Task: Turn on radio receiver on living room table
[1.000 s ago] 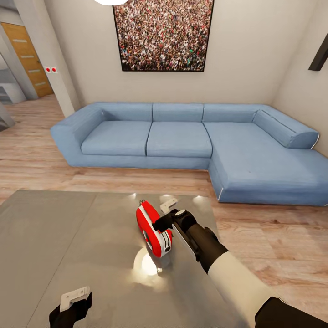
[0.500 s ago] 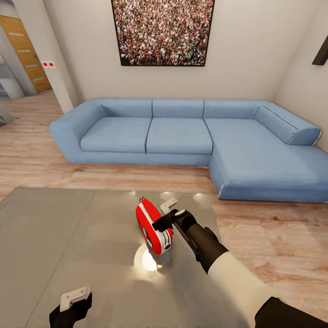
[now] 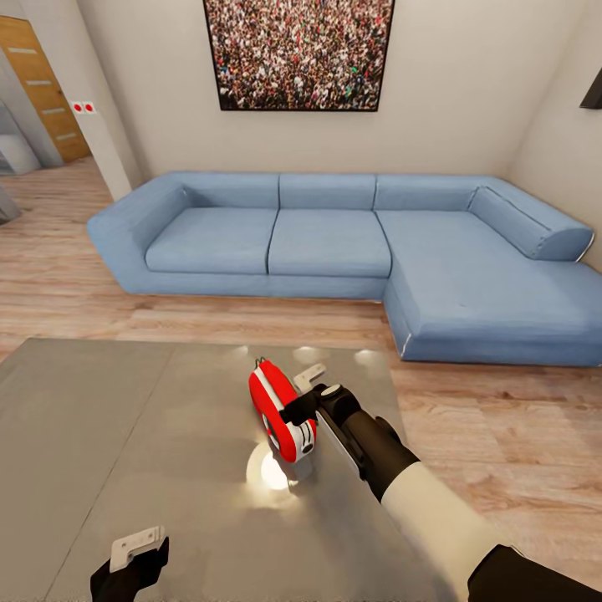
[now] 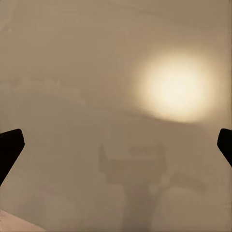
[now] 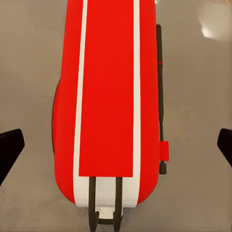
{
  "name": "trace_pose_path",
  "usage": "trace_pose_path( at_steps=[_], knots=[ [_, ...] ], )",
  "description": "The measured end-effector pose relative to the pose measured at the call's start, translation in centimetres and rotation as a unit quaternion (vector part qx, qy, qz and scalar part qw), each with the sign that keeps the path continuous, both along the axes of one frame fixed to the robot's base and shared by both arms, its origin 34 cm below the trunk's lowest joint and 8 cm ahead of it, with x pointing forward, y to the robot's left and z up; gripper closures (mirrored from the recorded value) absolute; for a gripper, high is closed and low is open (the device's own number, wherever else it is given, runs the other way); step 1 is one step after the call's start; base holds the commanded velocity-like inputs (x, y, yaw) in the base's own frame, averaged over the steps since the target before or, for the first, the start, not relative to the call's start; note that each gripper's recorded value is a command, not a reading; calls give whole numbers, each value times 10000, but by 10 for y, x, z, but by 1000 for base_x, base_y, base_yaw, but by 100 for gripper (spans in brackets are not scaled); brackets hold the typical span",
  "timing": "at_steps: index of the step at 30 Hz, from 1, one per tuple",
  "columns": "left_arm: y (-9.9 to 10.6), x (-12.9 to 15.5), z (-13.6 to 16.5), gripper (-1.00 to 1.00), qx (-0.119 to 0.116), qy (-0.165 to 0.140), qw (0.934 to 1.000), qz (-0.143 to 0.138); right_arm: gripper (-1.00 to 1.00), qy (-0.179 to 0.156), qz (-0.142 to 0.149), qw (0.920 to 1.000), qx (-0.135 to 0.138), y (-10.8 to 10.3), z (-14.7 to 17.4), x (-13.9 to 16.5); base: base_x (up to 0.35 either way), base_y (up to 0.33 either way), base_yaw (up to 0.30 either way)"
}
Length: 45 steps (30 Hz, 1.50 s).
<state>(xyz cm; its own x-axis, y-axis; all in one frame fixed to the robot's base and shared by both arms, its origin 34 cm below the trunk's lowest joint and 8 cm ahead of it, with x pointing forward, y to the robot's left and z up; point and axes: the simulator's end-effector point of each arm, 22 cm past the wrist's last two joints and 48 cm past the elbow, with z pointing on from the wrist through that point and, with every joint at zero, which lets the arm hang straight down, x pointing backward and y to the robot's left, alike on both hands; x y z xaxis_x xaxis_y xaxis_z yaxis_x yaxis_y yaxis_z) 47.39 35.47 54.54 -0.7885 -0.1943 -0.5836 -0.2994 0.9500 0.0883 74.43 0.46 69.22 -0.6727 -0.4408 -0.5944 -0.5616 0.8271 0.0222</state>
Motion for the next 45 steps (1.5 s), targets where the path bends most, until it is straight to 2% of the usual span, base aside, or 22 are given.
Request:
trace_pose_path(
  at_steps=[45],
  knots=[
    [0, -17, -19, -100, 2, 289, 9996, 2, -100, 287, -4, 9996, -2, 0, -35, -8, 0, 0, 0]
  ],
)
